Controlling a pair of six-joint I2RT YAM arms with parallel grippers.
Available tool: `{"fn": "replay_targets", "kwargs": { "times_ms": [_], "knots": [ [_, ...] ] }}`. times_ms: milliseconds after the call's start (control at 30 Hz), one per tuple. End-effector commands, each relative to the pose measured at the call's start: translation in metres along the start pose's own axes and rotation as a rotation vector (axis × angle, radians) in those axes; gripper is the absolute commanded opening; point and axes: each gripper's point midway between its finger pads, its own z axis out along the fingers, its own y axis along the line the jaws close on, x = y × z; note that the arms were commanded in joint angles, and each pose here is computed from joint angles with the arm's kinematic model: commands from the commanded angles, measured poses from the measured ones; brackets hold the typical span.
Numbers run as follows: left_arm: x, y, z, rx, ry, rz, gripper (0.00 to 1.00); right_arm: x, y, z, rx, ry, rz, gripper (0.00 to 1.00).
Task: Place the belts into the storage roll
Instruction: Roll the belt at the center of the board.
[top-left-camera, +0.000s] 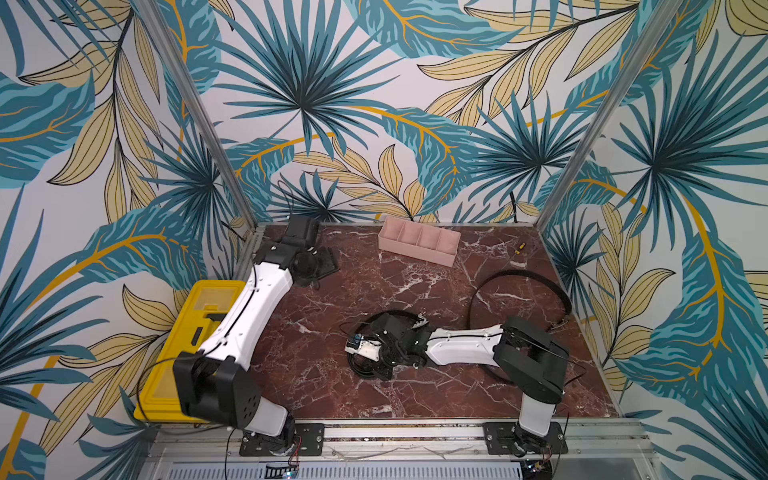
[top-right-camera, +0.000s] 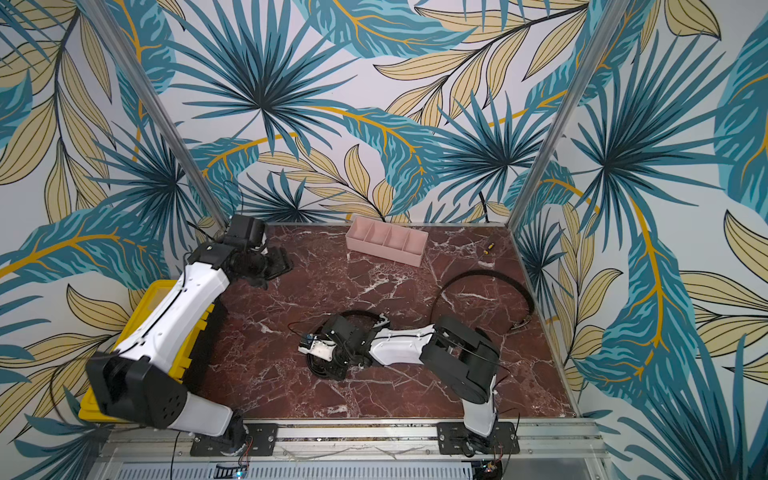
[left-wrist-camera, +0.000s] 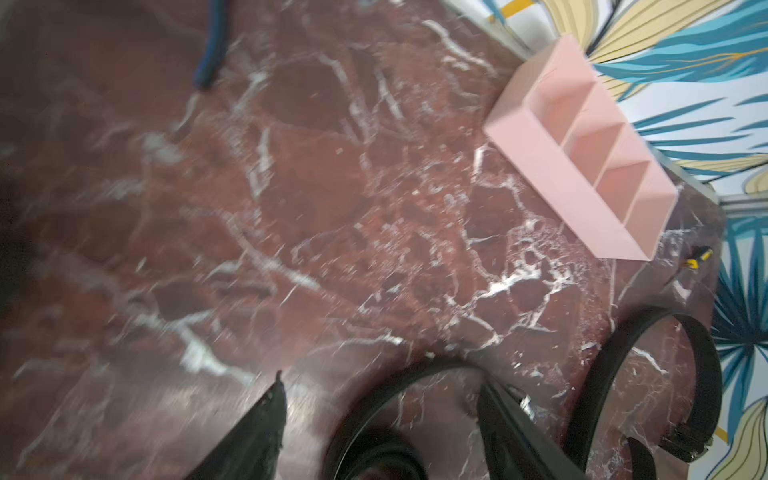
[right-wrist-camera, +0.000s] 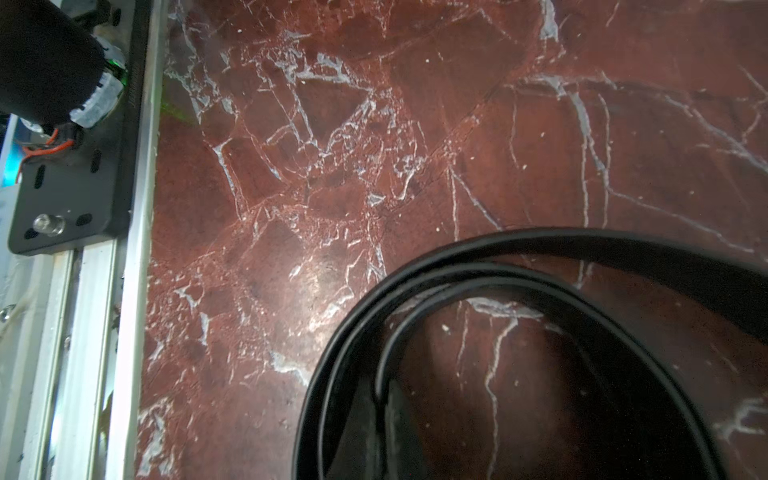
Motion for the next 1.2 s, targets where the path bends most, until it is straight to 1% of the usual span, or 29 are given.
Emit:
{"fn": "replay_targets", "kwargs": {
  "times_ms": [0,67,100,233,300,500,600,700,767,900,1033,1133,1167],
  "knots": [
    [0.045,0.036,0.016,-0.095,0.087,-0.142,0.73,0.076,-0.001,0.018,0.021,0.205,0.066,0.0],
    [0.07,0.044,0.02,-0.09,0.145,-0.184,0.73,0.08,-0.003,0.019,0.031,0.203,0.067,0.0],
    [0.079,0.046,0.022,-0.095,0.168,-0.176,0.73,0.08,-0.004,0.02,0.036,0.198,0.067,0.0],
    [0.104,0.047,0.029,-0.117,0.213,-0.159,0.72,0.081,-0.006,0.02,0.051,0.188,0.067,0.0],
    [0.117,0.05,0.034,-0.126,0.243,-0.171,0.71,0.081,-0.007,0.02,0.053,0.188,0.068,0.0],
    [0.159,0.055,0.046,-0.114,0.304,-0.17,0.65,0.081,-0.007,0.019,0.054,0.188,0.076,0.0],
    [0.18,0.055,0.056,-0.112,0.33,-0.154,0.65,0.08,-0.007,0.019,0.052,0.187,0.079,0.0],
    [0.189,0.044,0.068,-0.047,0.322,-0.166,0.63,0.08,-0.008,0.018,0.054,0.187,0.082,0.0],
    [0.194,0.04,0.075,-0.027,0.329,-0.175,0.62,0.081,-0.008,0.018,0.052,0.188,0.084,0.0],
    [0.2,0.028,0.084,0.001,0.323,-0.149,0.6,0.082,-0.007,0.017,0.046,0.187,0.087,0.0],
    [0.207,0.037,0.088,-0.012,0.327,-0.193,0.58,0.082,-0.007,0.015,0.05,0.185,0.099,0.0],
    [0.208,0.049,0.082,-0.007,0.291,-0.232,0.58,0.082,-0.008,0.014,0.052,0.181,0.108,0.0],
    [0.208,0.049,0.08,0.013,0.283,-0.236,0.59,0.082,-0.008,0.014,0.052,0.181,0.107,0.0]
  ]
}}
